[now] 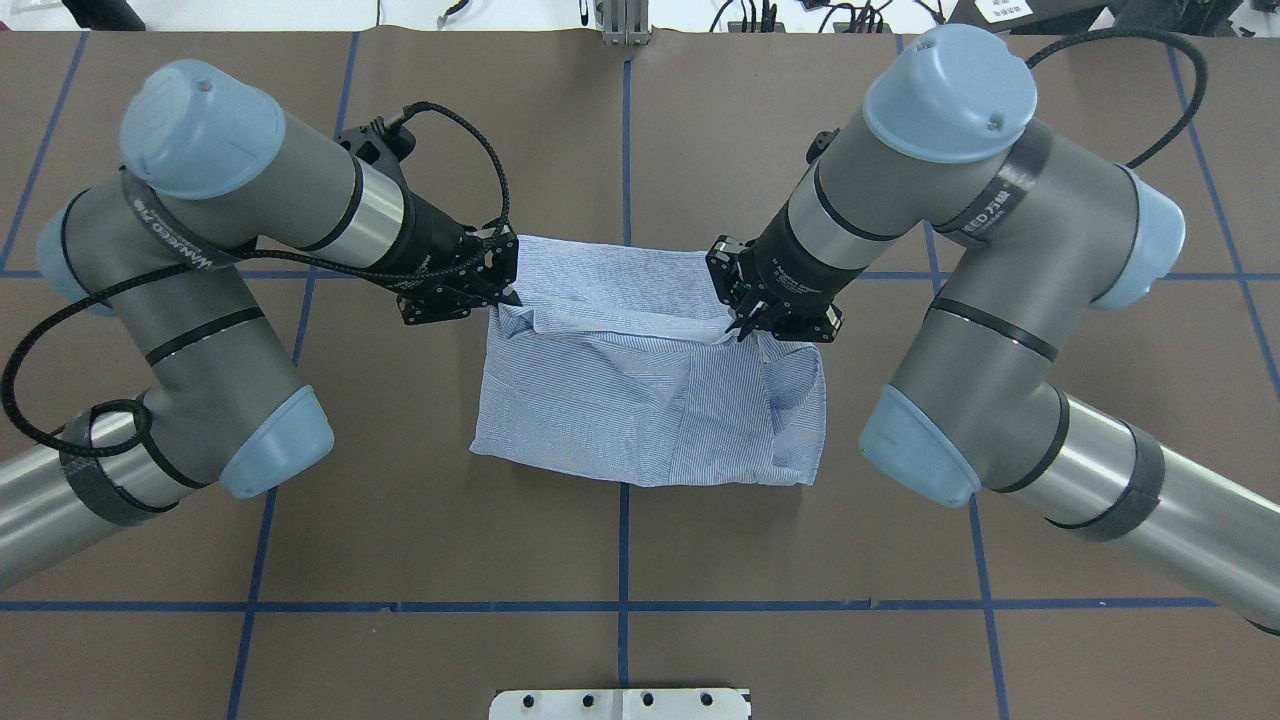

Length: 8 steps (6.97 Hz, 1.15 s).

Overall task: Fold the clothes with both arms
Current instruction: 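Carry the held near edge with both grippers away from the robot, folding over, then lower the edge onto the far side of the shirt and open both grippers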

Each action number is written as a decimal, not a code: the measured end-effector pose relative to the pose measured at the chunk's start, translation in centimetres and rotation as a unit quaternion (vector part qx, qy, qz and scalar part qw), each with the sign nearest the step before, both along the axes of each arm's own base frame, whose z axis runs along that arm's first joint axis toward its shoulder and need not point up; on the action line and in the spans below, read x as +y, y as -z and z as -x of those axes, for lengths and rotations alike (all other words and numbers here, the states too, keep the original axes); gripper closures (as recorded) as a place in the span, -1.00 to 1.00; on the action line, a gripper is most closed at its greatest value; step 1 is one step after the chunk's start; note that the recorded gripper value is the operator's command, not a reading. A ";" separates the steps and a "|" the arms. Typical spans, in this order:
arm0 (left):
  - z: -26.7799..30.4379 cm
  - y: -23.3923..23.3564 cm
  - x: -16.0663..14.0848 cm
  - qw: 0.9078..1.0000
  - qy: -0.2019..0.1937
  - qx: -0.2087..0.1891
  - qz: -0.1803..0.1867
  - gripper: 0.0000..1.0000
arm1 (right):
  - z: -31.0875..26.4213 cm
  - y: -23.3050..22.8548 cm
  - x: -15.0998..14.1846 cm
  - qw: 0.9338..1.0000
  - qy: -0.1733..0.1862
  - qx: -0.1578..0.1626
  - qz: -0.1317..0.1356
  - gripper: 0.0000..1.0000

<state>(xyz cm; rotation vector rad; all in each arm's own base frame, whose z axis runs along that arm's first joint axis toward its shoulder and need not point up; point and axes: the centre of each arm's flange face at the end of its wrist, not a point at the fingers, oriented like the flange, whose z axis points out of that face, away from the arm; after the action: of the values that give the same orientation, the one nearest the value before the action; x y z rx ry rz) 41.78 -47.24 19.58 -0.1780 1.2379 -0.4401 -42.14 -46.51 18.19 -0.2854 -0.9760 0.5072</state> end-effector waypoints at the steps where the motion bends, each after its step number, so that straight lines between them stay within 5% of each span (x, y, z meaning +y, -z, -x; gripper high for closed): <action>1: -0.4 -0.4 -0.4 1.000 0.001 -0.004 0.003 1.00 | 0.8 0.0 -1.9 1.000 -0.001 0.008 -0.002 1.00; 8: -4.2 -4.5 -6.6 0.999 0.035 -0.010 0.003 1.00 | 6.4 -2.5 -10.4 0.999 0.006 0.046 -0.018 1.00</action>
<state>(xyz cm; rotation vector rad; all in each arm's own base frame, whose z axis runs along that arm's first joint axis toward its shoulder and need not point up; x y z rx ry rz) 46.03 -53.86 24.05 -0.1348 1.2258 -0.5041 -48.52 -56.89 20.70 -0.2333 -0.8931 0.4880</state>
